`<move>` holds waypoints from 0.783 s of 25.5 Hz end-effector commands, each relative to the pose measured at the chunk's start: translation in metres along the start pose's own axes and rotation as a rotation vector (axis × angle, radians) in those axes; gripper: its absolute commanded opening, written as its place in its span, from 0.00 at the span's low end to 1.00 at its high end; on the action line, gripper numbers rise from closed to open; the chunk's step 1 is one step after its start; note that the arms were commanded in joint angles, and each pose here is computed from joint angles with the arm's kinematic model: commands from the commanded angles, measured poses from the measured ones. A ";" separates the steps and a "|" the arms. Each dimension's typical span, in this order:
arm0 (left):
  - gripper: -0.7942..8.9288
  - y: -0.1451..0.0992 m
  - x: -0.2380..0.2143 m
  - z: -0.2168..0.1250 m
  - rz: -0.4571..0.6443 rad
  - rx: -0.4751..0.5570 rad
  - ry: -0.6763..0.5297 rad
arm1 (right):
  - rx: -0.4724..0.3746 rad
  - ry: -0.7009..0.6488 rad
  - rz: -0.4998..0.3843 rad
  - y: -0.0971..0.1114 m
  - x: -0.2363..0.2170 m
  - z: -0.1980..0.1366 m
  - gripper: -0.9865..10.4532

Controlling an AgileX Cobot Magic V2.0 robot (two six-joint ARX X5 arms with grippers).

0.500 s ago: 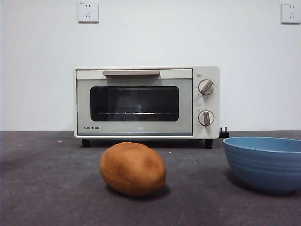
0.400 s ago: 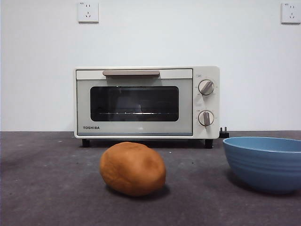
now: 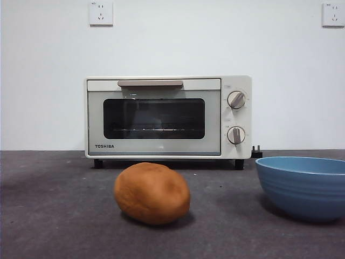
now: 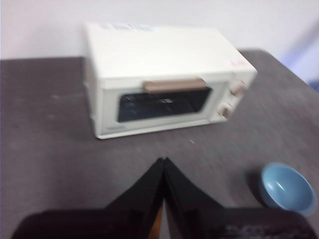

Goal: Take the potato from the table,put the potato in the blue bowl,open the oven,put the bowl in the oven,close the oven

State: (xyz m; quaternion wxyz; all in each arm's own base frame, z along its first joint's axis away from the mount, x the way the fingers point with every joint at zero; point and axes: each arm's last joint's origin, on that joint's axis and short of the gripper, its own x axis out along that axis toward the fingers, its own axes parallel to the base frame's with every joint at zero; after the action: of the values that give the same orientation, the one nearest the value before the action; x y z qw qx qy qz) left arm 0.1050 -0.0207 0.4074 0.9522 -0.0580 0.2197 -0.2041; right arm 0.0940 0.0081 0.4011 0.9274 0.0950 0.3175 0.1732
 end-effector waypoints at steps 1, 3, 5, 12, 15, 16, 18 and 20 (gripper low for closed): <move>0.08 -0.001 0.010 0.001 -0.062 0.040 0.056 | -0.026 0.102 0.020 -0.004 0.010 0.008 0.08; 0.08 -0.002 0.019 -0.001 -0.096 0.039 0.108 | -0.004 0.165 0.039 -0.006 0.020 0.014 0.08; 0.08 -0.002 0.028 -0.002 -0.124 0.047 0.162 | -0.003 0.192 0.069 -0.007 0.029 0.018 0.08; 0.08 -0.015 0.057 -0.008 -0.241 0.125 0.307 | -0.104 0.332 0.185 0.010 0.073 0.026 0.08; 0.08 -0.024 0.061 -0.010 -0.289 0.167 0.333 | -0.194 0.370 0.231 0.030 0.089 0.025 0.08; 0.08 -0.027 0.061 -0.011 -0.305 0.183 0.340 | -0.222 0.381 0.251 0.038 0.095 0.024 0.08; 0.08 -0.031 0.061 -0.013 -0.330 0.208 0.348 | -0.279 0.400 0.262 0.055 0.105 0.021 0.08; 0.08 -0.034 0.061 -0.014 -0.348 0.219 0.359 | -0.353 0.413 0.268 0.073 0.116 0.016 0.08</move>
State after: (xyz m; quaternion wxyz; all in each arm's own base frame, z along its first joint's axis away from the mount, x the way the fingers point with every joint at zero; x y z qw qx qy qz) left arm 0.1365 -0.0768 0.3774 0.8505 0.0379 0.3517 -0.3894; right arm 0.1705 0.1168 0.3695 0.8142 -0.0669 0.4484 0.3626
